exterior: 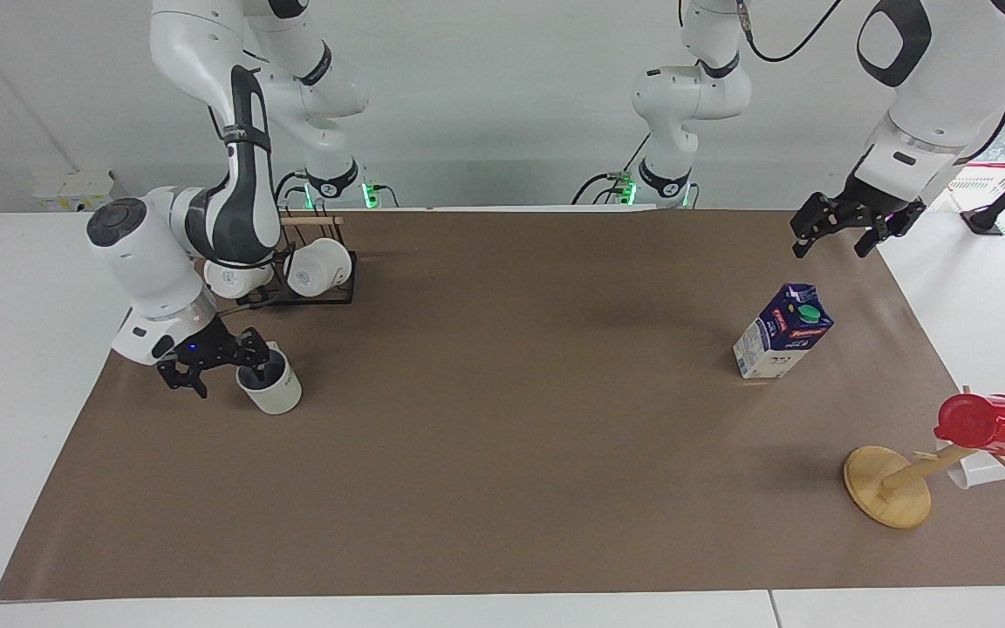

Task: Place cup and milk on table
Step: 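Grasp the milk carton with the left gripper while the right gripper reaches the mug, then lift the white mug with the right gripper and carry it toward the table center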

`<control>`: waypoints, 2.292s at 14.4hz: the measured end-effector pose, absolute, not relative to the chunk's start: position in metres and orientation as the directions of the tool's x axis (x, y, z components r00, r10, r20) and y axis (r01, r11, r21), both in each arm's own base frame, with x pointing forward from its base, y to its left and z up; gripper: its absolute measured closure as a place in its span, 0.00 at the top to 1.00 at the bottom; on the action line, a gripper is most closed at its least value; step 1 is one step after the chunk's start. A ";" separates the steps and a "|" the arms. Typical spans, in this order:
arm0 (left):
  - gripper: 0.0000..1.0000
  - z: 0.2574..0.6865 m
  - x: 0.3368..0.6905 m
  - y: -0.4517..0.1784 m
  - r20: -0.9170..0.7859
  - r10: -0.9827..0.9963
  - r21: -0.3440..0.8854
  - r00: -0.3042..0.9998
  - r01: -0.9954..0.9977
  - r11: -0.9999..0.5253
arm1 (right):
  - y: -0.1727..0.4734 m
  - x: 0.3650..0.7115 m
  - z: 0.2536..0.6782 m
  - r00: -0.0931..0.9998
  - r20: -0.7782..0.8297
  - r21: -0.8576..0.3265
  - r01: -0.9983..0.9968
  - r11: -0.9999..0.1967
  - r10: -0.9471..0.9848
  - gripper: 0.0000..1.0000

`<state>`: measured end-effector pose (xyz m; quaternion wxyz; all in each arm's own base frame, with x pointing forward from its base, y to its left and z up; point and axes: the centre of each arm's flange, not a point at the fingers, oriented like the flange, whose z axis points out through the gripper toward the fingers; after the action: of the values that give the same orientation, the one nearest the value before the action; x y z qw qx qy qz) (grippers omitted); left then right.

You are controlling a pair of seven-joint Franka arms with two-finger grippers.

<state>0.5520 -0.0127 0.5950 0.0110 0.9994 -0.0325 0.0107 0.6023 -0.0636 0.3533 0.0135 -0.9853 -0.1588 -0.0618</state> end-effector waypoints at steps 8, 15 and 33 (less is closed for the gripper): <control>1.00 0.541 0.559 0.016 0.067 -0.026 0.018 0.997 -0.028 -0.999 | -0.039 0.610 0.362 0.949 0.110 -0.029 0.299 -0.954 0.294 0.04; 1.00 0.486 0.555 0.020 0.070 -0.026 0.016 0.997 -0.027 -1.000 | 0.074 0.628 0.459 0.990 0.060 -0.036 0.132 -0.991 0.130 0.04; 0.40 0.475 0.551 0.017 0.072 -0.031 0.015 0.997 -0.032 -0.999 | 0.275 0.555 0.384 0.950 0.200 -0.032 0.250 -0.968 0.239 0.04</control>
<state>0.5511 0.0172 0.4748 0.0083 0.9992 -0.0159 0.0357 0.5547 0.2752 0.3836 0.0285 -0.9870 -0.1240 -0.0979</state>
